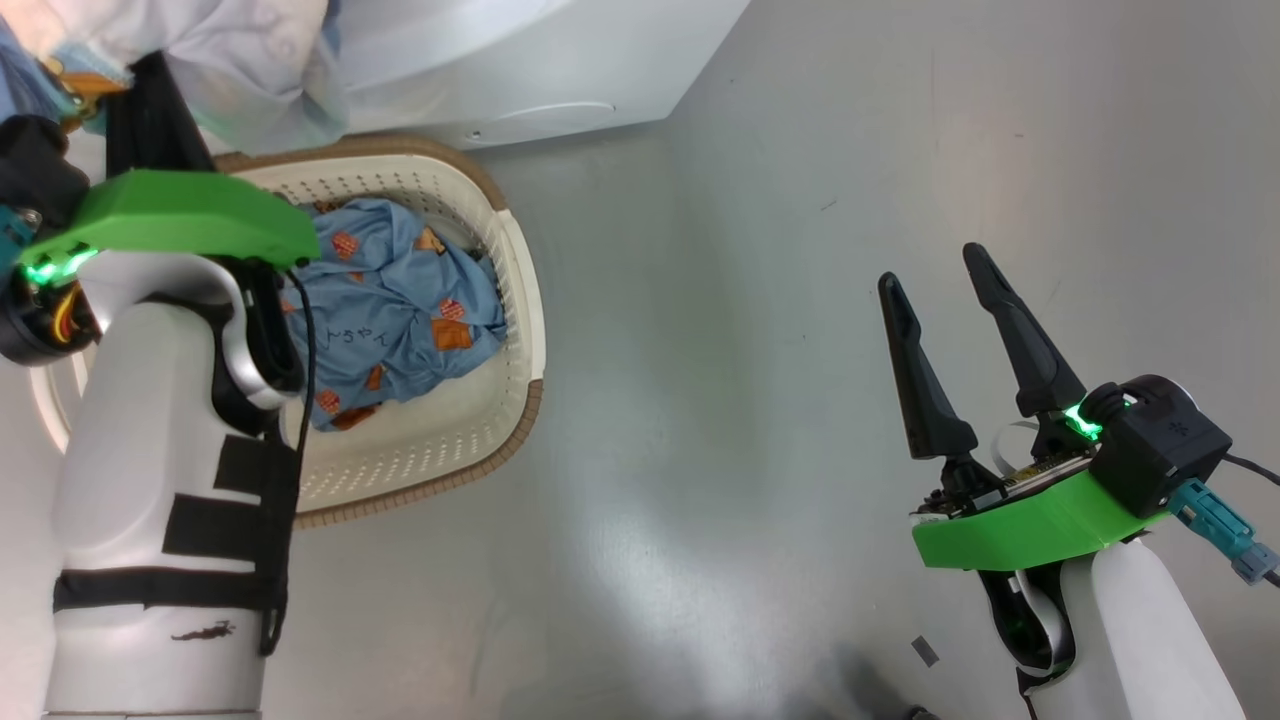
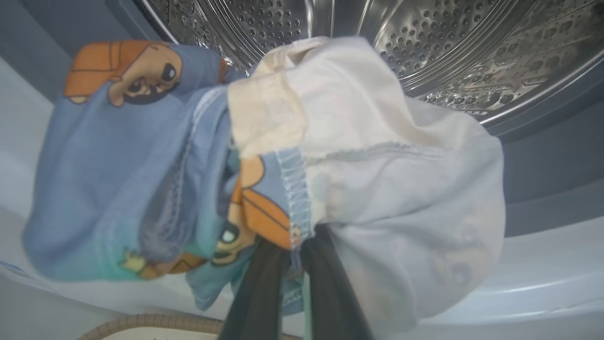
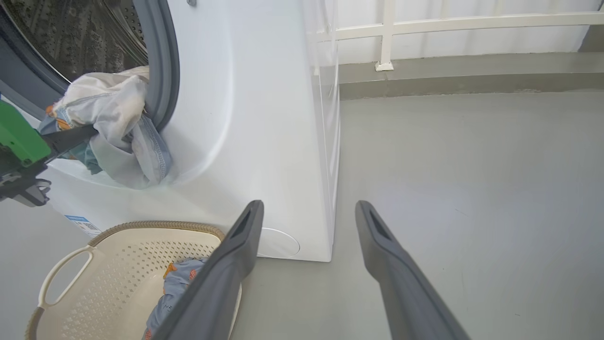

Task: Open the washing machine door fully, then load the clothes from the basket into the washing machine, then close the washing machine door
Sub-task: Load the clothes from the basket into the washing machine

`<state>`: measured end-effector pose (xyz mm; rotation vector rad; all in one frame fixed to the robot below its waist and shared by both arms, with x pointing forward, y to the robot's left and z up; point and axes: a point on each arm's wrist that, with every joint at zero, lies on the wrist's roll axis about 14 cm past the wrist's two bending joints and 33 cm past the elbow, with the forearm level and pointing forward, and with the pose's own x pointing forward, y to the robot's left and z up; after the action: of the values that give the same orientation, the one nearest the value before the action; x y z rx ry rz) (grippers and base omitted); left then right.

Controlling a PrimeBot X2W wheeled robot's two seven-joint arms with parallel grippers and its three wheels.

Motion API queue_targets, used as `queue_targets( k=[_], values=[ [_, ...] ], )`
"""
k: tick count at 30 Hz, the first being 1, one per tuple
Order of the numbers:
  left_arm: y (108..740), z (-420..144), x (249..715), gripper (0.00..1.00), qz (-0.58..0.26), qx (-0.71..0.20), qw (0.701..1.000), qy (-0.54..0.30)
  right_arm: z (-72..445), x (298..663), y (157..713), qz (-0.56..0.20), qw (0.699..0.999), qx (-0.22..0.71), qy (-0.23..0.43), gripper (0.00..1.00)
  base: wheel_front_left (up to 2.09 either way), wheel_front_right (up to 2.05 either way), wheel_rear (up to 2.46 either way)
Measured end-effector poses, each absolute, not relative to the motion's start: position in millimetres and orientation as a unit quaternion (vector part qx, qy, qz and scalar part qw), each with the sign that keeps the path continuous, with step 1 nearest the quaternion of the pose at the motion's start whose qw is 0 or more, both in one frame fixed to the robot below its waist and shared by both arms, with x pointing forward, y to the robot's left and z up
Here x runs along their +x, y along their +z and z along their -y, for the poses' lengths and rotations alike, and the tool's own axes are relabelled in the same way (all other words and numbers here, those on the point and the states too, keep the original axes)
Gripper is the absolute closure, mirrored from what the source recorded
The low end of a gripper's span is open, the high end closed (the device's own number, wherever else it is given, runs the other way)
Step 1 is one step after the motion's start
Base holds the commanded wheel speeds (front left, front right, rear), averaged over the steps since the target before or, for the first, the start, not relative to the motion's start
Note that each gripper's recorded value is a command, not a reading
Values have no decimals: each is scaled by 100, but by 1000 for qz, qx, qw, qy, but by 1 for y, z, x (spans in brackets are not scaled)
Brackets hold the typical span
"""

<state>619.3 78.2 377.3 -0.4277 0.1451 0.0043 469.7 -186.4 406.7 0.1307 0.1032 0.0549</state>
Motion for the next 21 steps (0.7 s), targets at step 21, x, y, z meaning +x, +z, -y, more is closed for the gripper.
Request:
queue_targets(
  k=[21],
  values=[
    [434, -67, 657, 100, -20, -177, 983, -34, 199, 459, 416, -49, 997, 60, 10, 0, 0, 0, 0]
  ],
)
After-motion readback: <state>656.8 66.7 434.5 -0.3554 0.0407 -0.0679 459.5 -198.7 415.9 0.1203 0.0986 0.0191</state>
